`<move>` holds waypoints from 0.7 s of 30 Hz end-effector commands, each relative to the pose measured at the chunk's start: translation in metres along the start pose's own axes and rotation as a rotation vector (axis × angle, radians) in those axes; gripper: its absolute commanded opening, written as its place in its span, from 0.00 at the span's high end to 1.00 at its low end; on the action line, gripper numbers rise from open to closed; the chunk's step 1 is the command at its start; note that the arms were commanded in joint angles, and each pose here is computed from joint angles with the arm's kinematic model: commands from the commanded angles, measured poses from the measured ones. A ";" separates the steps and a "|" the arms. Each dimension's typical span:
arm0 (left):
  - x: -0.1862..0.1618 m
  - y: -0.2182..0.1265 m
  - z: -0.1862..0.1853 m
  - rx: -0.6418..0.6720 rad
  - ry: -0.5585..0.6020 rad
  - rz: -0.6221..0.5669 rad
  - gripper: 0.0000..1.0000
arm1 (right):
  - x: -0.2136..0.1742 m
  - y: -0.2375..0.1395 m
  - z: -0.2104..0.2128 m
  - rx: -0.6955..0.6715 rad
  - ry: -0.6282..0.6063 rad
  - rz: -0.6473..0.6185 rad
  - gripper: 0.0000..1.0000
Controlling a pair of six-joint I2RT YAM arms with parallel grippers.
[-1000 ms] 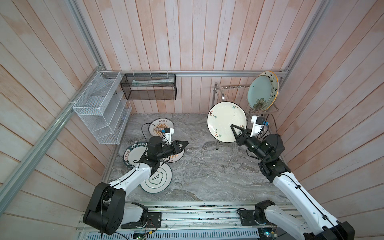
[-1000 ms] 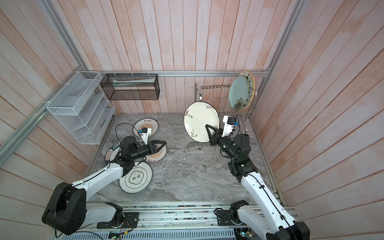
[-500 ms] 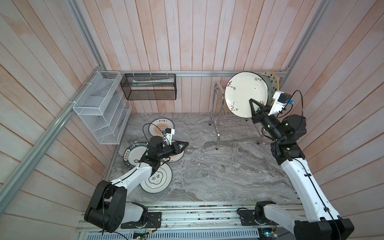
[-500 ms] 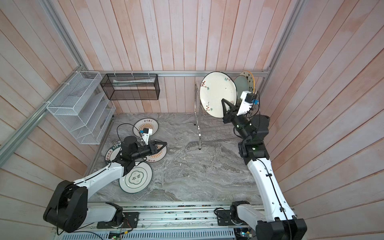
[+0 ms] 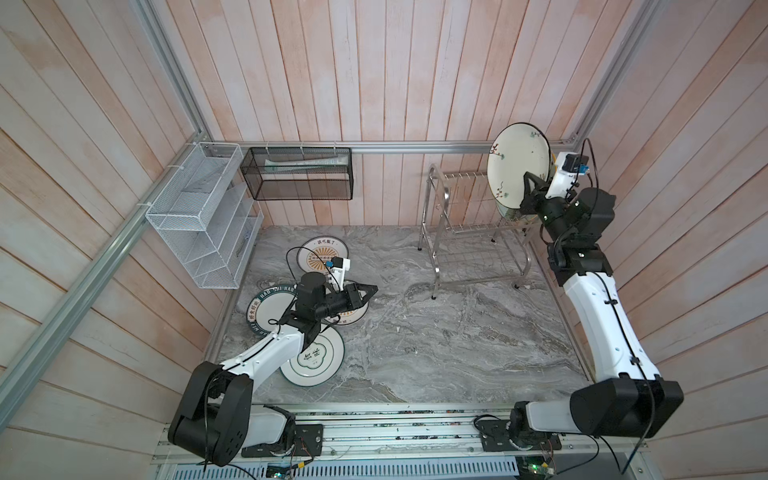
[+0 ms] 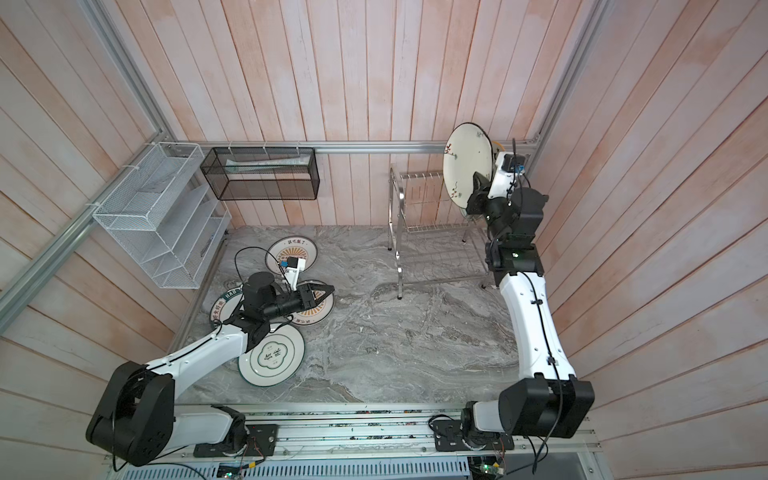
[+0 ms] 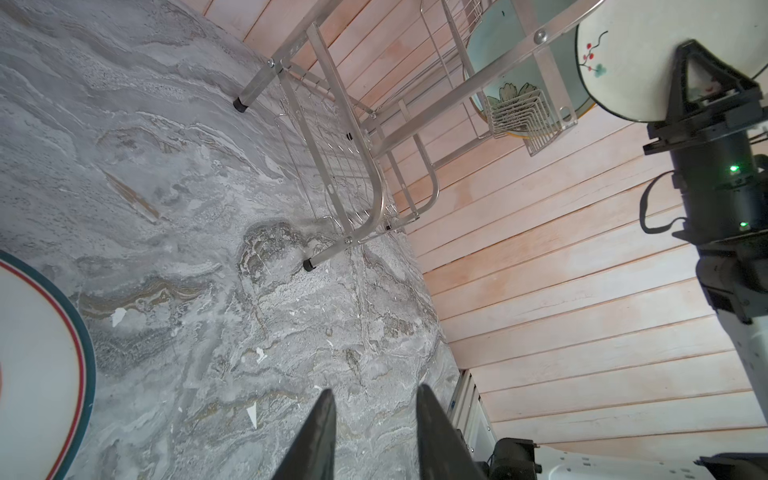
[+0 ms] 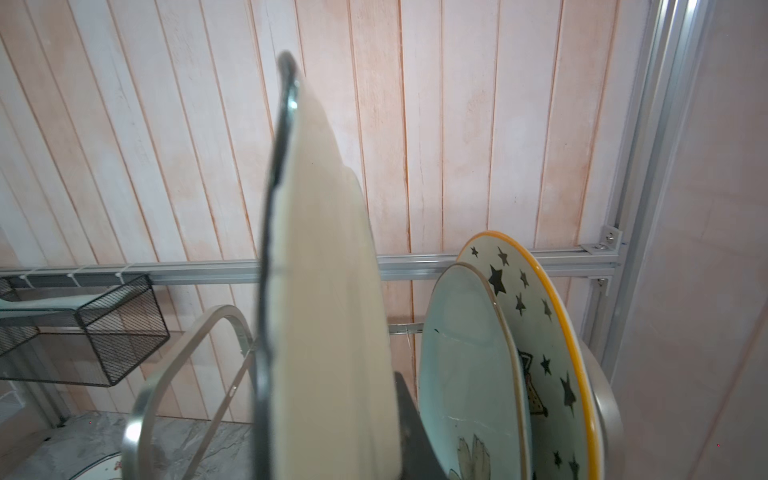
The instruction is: Load the plates into the dish rack
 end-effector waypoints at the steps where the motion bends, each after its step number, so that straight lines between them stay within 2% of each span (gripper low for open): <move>1: 0.003 -0.003 -0.014 -0.020 0.046 -0.006 0.66 | 0.039 0.001 -0.013 -0.099 -0.112 -0.118 1.00; 8: 0.001 -0.013 -0.019 0.008 0.078 -0.025 0.65 | 0.017 0.031 -0.024 -0.158 -0.149 -0.036 1.00; 21: -0.002 -0.013 -0.015 0.016 0.068 -0.019 0.65 | -0.012 0.051 -0.025 -0.149 -0.154 0.029 1.00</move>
Point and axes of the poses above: each gripper's point midway between its finger pads, its own y axis out along the fingers, its own z axis along the line the jaws close on, x = y × z, the point moved 8 cm from there along -y, back along the fingers, and after that the axes turned 14 degrees about -y, right-handed, at the moved point
